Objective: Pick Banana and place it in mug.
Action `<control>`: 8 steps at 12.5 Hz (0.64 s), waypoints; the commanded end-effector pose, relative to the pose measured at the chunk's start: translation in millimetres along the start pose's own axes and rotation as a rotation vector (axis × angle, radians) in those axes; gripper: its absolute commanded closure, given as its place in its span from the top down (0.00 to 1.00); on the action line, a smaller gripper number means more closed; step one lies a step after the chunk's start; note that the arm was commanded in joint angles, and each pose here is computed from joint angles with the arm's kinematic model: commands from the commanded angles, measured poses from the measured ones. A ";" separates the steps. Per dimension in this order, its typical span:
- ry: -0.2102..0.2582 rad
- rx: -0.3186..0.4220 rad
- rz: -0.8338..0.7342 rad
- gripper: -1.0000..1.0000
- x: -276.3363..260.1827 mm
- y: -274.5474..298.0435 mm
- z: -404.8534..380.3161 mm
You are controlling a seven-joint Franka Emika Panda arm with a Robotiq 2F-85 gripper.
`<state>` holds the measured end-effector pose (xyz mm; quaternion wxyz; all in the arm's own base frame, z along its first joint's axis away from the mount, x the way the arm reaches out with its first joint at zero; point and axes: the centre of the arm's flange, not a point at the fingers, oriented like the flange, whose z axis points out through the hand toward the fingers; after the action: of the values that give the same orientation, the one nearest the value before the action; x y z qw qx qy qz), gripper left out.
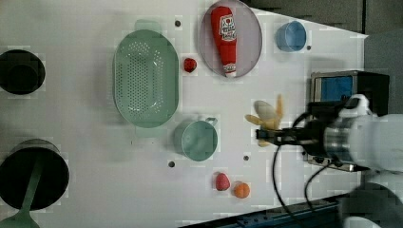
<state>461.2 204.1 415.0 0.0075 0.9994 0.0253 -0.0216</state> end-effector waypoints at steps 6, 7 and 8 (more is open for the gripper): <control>0.011 0.075 0.084 0.31 -1.8 -20.2 123.3; -0.001 0.079 0.086 0.31 -1.0 -20.4 133.0; -0.019 0.079 0.084 0.31 -2.0 -22.3 141.4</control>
<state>443.1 218.1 258.5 -0.0224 0.9983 0.0033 -0.0532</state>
